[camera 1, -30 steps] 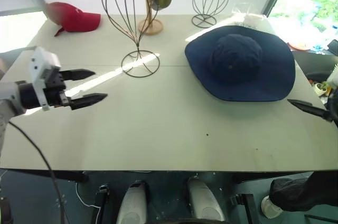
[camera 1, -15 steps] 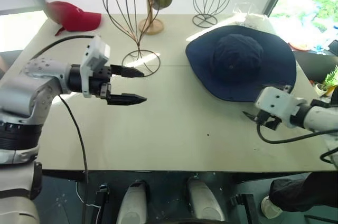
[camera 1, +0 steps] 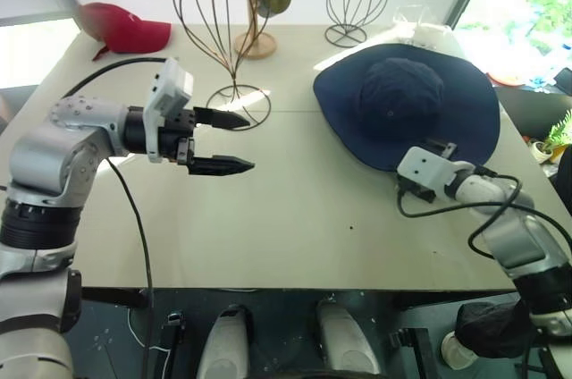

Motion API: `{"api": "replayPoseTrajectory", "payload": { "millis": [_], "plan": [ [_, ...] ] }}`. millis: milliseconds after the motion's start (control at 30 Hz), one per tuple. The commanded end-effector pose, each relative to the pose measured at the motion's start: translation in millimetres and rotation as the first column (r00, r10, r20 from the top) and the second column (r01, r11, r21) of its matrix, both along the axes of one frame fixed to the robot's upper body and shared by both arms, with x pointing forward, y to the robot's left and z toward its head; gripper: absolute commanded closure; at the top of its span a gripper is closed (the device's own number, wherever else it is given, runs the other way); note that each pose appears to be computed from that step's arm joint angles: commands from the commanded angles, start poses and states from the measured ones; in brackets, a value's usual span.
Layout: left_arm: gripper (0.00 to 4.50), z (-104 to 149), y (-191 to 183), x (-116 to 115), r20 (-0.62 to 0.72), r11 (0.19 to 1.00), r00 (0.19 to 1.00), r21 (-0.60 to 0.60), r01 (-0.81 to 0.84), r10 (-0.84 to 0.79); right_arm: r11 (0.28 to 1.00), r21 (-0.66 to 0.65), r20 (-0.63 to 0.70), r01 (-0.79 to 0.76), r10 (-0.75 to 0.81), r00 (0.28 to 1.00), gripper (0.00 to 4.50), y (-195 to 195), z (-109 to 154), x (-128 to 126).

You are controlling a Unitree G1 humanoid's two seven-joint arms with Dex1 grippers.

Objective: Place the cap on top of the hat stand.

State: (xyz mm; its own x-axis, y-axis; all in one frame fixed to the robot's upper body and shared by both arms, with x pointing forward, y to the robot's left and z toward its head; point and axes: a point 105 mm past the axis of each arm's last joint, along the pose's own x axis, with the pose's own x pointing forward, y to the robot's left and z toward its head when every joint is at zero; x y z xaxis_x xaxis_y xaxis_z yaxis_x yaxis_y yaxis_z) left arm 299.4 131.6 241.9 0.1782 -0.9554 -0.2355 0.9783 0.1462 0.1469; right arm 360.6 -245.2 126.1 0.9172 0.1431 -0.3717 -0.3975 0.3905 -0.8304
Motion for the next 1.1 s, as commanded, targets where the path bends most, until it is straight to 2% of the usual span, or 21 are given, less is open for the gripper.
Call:
{"api": "replayPoseTrajectory", "payload": {
  "millis": [33, 133, 233, 333, 400, 467, 600, 700, 800, 867, 967, 1100],
  "plan": [
    [0.07, 14.1, -0.9, -1.3, 0.058, 1.000, 0.998, -0.010, -0.002, 0.003, 1.000, -0.014, -0.018, -0.004, 0.004, 1.000, 0.00, 1.4, -10.6, 6.7],
    [0.07, 14.4, -1.0, -1.4, 0.060, 1.000, 0.998, -0.016, -0.009, 0.010, 1.000, -0.008, -0.018, -0.009, 0.009, 1.000, 0.00, 3.8, -11.9, 12.4],
    [0.00, 15.4, -0.4, -1.2, 0.066, 1.000, 0.998, -0.022, -0.018, 0.020, 1.000, 0.008, -0.029, -0.020, 0.020, 0.999, 0.79, 6.1, -14.3, 14.6],
    [0.00, 17.3, 0.8, -0.1, 0.071, 0.999, 0.997, -0.033, -0.032, 0.034, 0.999, 0.023, -0.027, -0.023, 0.024, 0.999, 2.25, 6.9, -13.5, 16.1],
    [0.00, 18.0, 1.5, 0.3, 0.074, 0.999, 0.996, -0.036, -0.038, 0.040, 0.998, 0.062, -0.027, -0.019, 0.021, 0.999, 3.46, 8.9, -11.3, 16.8],
    [0.00, 18.5, 1.7, 0.2, 0.074, 0.998, 0.996, -0.043, -0.043, 0.046, 0.992, 0.124, -0.031, -0.016, 0.020, 0.999, 4.47, 13.6, -7.1, 16.3],
    [0.00, 20.6, 3.1, -0.8, 0.081, 0.996, 0.994, -0.064, -0.066, 0.072, 0.972, 0.231, -0.054, -0.040, 0.053, 0.997, 4.47, 25.5, 3.7, 11.2],
    [0.00, 28.1, 8.0, -1.1, 0.087, 0.987, 0.989, -0.113, -0.112, 0.122, 0.906, 0.419, -0.035, -0.061, 0.083, 0.996, 4.47, 42.1, 32.6, 10.7],
    [0.00, 34.9, 14.3, -3.1, 0.092, 0.974, 0.980, -0.157, -0.160, 0.176, 0.823, 0.557, 0.019, -0.112, 0.122, 0.992, 4.47, 53.7, 72.2, 11.4],
    [0.00, 40.9, 22.3, -4.8, 0.102, 0.960, 0.968, -0.188, -0.206, 0.227, 0.771, 0.616, 0.092, -0.161, 0.133, 0.987, 4.47, 56.3, 115.0, 16.2],
    [0.00, 51.6, 34.8, -7.5, 0.114, 0.934, 0.947, -0.236, -0.268, 0.301, 0.707, 0.664, 0.193, -0.243, 0.152, 0.969, 4.47, 65.5, 175.7, 20.6],
    [0.00, 63.6, 48.7, -10.2, 0.120, 0.899, 0.919, -0.290, -0.330, 0.376, 0.648, 0.669, 0.291, -0.364, 0.222, 0.930, 4.47, 88.4, 232.9, 21.6]
  ]
}}
